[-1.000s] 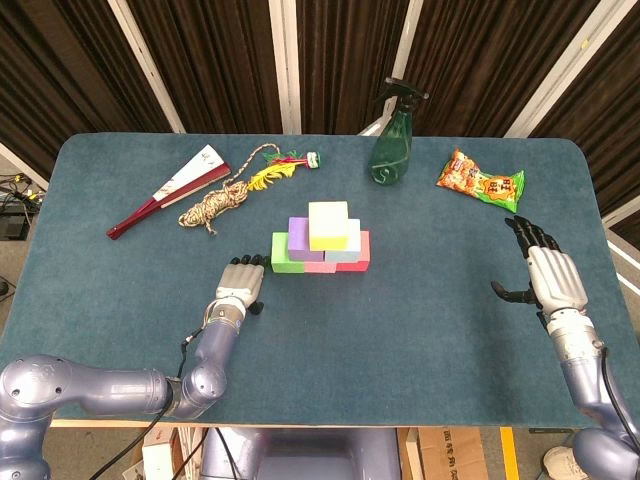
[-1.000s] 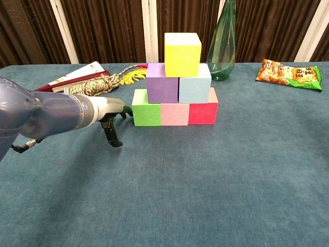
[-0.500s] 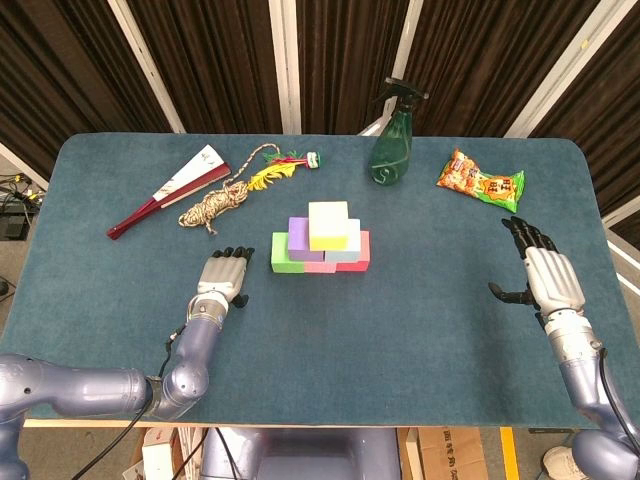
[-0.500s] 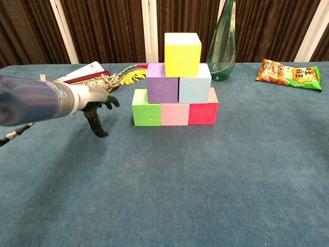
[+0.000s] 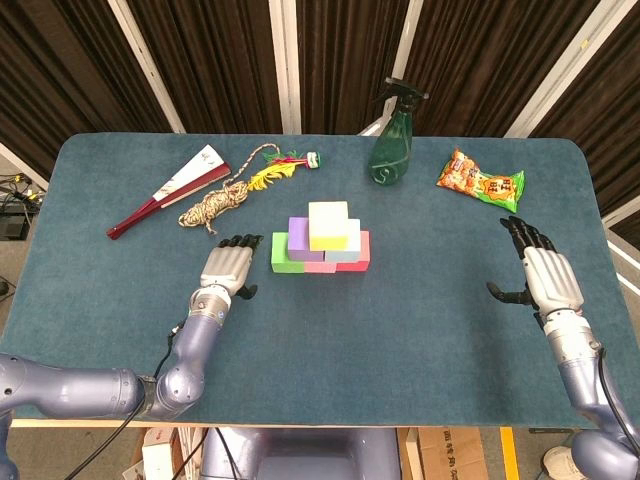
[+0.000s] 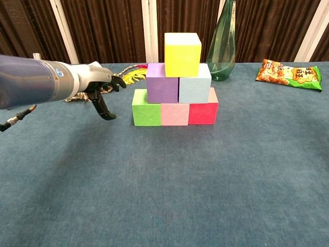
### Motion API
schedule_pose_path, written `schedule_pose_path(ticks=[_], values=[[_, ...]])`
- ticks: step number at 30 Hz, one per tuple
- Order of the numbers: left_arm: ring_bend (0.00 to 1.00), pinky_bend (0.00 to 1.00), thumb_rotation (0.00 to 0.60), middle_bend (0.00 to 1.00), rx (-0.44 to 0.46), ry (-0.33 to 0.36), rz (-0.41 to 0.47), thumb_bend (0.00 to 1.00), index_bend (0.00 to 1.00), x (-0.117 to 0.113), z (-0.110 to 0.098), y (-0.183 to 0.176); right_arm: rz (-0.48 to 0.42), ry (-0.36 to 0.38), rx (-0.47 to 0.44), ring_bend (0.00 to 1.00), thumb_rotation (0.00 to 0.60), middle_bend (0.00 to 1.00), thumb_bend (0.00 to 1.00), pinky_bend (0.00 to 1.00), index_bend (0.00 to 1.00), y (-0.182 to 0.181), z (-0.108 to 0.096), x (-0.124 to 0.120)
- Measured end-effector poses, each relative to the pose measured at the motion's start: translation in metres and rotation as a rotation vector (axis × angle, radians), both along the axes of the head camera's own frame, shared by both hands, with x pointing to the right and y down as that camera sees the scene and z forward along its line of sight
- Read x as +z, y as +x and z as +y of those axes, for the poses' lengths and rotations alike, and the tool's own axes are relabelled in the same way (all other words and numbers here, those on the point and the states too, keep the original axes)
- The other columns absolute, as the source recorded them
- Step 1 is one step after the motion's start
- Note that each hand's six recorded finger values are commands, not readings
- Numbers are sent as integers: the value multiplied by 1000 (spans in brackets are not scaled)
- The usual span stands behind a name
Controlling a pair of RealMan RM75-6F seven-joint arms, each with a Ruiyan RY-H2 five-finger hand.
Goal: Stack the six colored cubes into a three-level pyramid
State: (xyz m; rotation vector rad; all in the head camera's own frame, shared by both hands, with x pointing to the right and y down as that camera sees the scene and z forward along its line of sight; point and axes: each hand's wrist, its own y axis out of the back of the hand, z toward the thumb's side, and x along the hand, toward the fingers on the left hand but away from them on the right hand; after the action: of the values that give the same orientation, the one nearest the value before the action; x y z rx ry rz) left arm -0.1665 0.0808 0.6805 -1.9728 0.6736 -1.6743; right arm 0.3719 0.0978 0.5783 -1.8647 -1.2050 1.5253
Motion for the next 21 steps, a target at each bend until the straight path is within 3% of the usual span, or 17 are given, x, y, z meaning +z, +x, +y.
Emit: schedule_pose_path(ticks=[9,21], values=[[54,92,600,52,35,-1,29,428,0,2,4,27,0,-5,2,0,600,0,290,94,0,1,0,2],[54,92,600,51,39,-7,32,428,0,7,7,37,-2,-8,8,0,600,0,290,94,0,3,0,2]])
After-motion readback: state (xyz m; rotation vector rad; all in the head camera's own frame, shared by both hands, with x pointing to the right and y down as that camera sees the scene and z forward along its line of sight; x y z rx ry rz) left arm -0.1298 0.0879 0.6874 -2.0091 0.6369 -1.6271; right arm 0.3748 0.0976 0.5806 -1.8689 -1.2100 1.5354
